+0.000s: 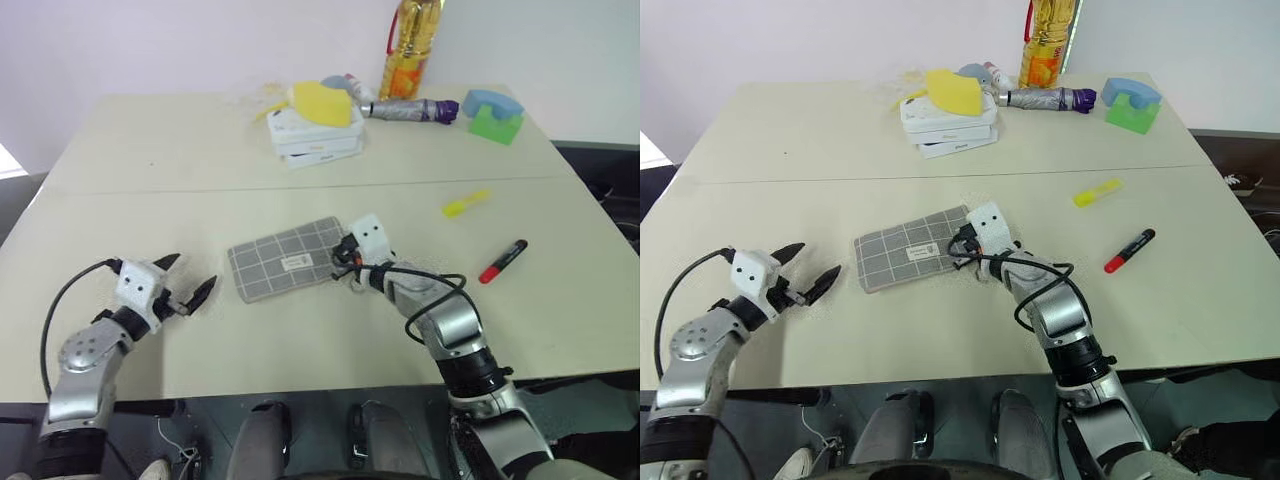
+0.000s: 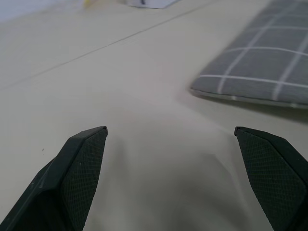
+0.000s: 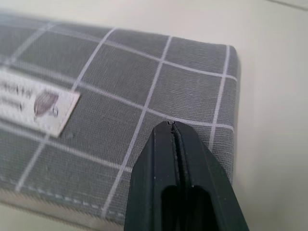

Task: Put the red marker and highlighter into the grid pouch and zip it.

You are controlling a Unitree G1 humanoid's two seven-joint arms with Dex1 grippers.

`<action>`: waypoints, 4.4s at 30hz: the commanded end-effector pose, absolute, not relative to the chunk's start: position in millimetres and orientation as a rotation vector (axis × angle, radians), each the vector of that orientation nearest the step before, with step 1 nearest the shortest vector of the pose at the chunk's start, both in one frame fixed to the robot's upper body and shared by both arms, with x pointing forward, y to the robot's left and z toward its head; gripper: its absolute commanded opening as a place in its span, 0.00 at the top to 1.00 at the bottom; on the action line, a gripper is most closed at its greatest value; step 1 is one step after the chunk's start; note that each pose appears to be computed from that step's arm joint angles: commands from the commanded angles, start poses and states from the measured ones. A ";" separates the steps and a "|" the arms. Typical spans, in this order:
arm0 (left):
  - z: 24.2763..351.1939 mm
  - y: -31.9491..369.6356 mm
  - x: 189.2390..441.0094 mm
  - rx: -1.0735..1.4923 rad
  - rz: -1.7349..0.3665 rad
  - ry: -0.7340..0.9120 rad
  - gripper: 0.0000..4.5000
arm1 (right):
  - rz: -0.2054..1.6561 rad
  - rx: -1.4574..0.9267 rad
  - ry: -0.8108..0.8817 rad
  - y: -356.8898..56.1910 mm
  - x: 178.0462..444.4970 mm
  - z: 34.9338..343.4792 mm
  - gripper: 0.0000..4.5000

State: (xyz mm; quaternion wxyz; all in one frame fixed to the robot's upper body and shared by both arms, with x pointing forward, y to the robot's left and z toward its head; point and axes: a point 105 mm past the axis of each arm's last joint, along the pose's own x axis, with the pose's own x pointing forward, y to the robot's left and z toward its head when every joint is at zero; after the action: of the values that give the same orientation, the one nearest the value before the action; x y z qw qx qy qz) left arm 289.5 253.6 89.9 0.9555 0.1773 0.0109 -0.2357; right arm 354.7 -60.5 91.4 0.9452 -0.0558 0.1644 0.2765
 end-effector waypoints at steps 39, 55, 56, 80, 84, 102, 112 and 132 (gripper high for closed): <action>113.9 155.3 311.8 0.631 -0.926 -0.352 1.00 | 0.479 -0.134 0.149 -103.0 360.5 145.6 0.82; 126.8 137.7 320.1 0.473 -0.858 -0.326 1.00 | 0.509 -0.113 0.172 -131.5 331.1 157.0 0.00; 127.1 136.3 320.1 0.470 -0.861 -0.329 1.00 | 0.506 -0.099 0.177 -129.6 331.8 156.1 0.00; 122.5 117.2 323.8 0.456 -0.857 -0.336 1.00 | 0.628 -0.176 0.154 -87.3 325.6 161.8 0.99; 121.9 107.5 325.0 0.437 -0.856 -0.337 1.00 | 0.683 -0.236 0.144 -73.6 319.9 165.4 0.99; 130.1 60.9 337.8 0.390 -0.853 -0.361 1.00 | 0.996 -0.409 0.102 -8.7 280.9 170.8 0.99; 133.3 76.5 347.0 0.413 -0.780 -0.354 1.00 | 0.822 -0.339 0.120 -58.8 295.4 181.8 0.33; 125.6 63.1 333.7 0.382 -0.868 -0.362 1.00 | -0.486 0.209 0.354 -283.4 308.4 137.4 0.02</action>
State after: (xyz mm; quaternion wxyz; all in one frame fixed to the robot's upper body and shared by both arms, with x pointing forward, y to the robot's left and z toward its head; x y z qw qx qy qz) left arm 337.6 67.4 113.7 0.8799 0.1885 -0.1459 -0.4111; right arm 310.0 -281.6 138.8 0.9540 0.0885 0.1729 -0.2283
